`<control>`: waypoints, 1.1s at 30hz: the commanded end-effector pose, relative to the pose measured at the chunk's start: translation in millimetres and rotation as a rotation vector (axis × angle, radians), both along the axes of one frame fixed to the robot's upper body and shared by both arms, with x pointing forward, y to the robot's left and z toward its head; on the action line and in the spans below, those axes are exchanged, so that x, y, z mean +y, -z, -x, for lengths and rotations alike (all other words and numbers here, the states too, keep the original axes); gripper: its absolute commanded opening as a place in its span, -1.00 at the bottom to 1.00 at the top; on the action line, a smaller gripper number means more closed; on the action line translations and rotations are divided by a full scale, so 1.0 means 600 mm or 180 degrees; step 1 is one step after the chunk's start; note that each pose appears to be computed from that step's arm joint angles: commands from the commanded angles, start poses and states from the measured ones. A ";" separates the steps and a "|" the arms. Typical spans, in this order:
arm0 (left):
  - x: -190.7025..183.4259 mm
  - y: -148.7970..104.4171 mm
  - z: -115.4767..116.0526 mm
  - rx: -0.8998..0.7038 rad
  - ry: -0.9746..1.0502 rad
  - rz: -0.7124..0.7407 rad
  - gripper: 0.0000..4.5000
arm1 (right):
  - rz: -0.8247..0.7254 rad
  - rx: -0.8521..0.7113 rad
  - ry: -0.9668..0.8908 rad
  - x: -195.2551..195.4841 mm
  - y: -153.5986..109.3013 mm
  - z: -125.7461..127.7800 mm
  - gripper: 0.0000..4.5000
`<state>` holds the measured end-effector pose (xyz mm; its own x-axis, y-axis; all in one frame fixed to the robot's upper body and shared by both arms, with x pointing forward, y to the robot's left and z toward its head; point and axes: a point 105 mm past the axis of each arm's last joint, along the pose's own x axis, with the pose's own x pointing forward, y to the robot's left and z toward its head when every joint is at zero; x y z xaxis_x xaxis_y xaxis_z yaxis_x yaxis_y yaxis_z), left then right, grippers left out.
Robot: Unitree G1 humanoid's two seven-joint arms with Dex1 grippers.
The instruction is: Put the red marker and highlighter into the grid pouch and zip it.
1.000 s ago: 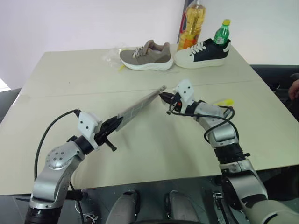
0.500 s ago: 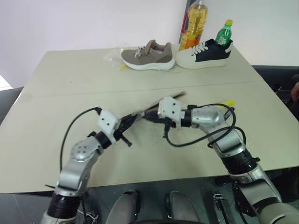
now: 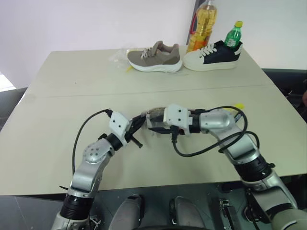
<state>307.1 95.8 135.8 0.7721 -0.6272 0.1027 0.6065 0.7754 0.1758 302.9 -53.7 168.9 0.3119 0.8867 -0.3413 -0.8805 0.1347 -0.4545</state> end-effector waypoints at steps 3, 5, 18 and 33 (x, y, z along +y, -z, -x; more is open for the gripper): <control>0.025 -0.025 -0.013 -0.0268 -0.0315 -0.0033 -1.00 | -0.0665 -0.0048 0.0504 -0.073 -0.097 -0.026 0.81; 0.027 -0.023 -0.017 -0.0269 -0.0377 -0.0019 -1.00 | -0.0718 -0.0067 0.0893 -0.126 -0.104 -0.045 0.81; 0.005 -0.012 -0.037 -0.0260 -0.0368 -0.0036 -1.00 | -0.0474 0.0447 0.4090 -0.425 0.004 -0.107 0.91; -0.025 -0.008 -0.047 -0.0262 -0.0028 -0.0042 -1.00 | -0.1064 0.1513 0.5082 -0.410 0.083 -0.051 0.91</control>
